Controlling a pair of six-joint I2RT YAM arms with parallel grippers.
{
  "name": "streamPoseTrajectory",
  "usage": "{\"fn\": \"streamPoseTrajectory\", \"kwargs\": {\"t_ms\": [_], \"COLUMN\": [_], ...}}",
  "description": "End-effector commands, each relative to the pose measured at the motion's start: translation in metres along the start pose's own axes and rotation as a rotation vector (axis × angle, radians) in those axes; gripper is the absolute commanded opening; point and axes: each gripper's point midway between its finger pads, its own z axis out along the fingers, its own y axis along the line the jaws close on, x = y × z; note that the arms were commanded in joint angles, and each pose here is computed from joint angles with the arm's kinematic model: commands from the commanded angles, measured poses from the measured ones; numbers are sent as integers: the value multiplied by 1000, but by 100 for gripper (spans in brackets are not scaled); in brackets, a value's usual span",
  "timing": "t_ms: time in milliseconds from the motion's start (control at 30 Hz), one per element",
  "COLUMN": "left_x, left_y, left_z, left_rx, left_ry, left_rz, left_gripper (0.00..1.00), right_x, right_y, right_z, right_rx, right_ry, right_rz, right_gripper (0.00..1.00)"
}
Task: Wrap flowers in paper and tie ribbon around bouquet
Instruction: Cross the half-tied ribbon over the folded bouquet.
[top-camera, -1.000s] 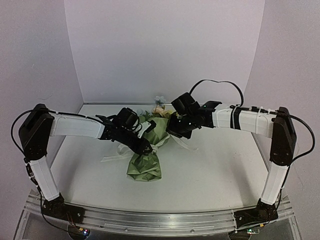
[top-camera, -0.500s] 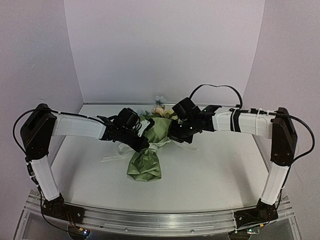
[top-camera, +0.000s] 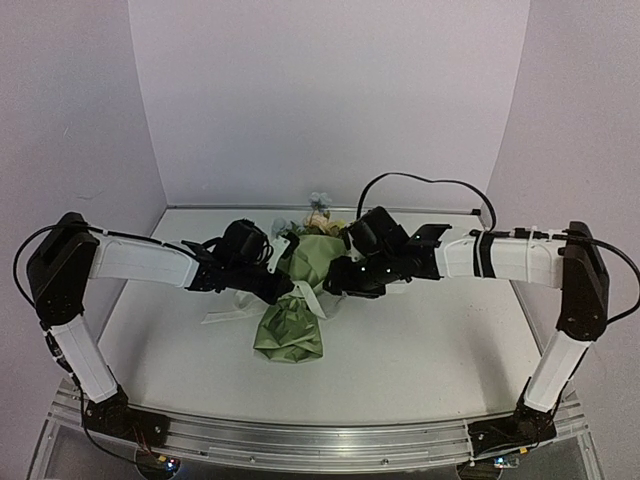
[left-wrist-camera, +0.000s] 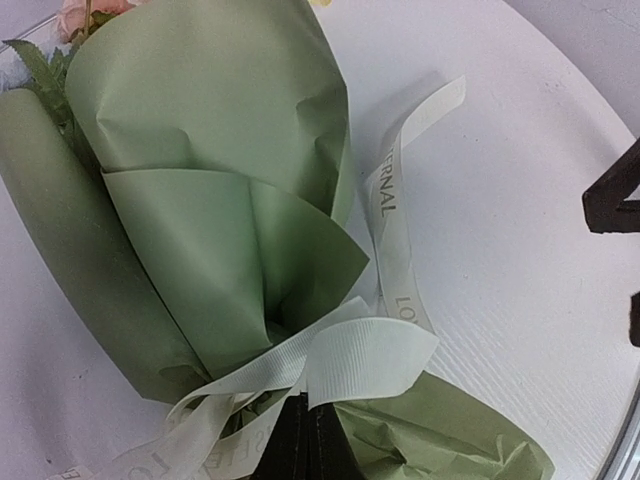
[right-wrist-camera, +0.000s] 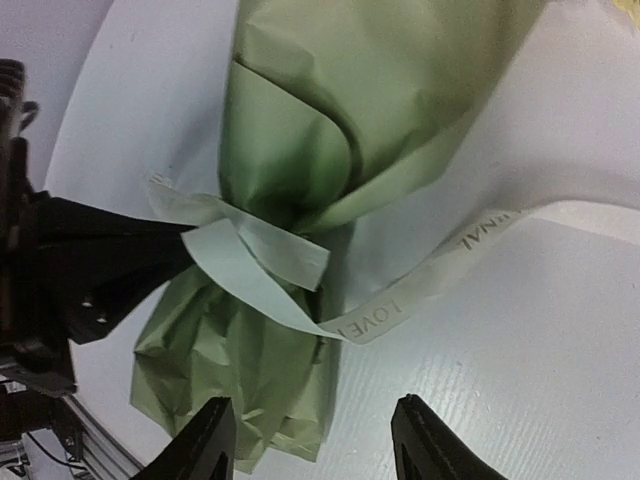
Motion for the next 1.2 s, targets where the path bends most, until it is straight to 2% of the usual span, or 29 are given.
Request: {"fn": "streamPoseTrajectory", "kwargs": {"t_ms": [0, 167, 367, 833, 1033, 1167], "left_x": [-32, -32, -28, -28, -27, -28], "left_y": [-13, -13, -3, -5, -5, -5], "left_z": [-19, -26, -34, -34, -33, -34], "left_rx": [58, 75, 80, 123, 132, 139], "left_ry": [-124, -148, -166, -169, -159, -164], "left_rz": [5, -14, -66, -90, -94, -97], "left_gripper": [0, 0, 0, 0, 0, 0], "right_x": [-28, -28, -15, -12, -15, -13], "right_y": [47, 56, 59, 65, 64, 60], "right_z": [3, 25, 48, 62, 63, 62], "right_rx": [-165, -206, -259, -323, -317, -299], "right_ry": [-64, -53, -12, -26, -34, -39], "right_rz": [-183, -230, -192, -87, -75, -63], "right_gripper": [58, 57, 54, 43, 29, 27]}}
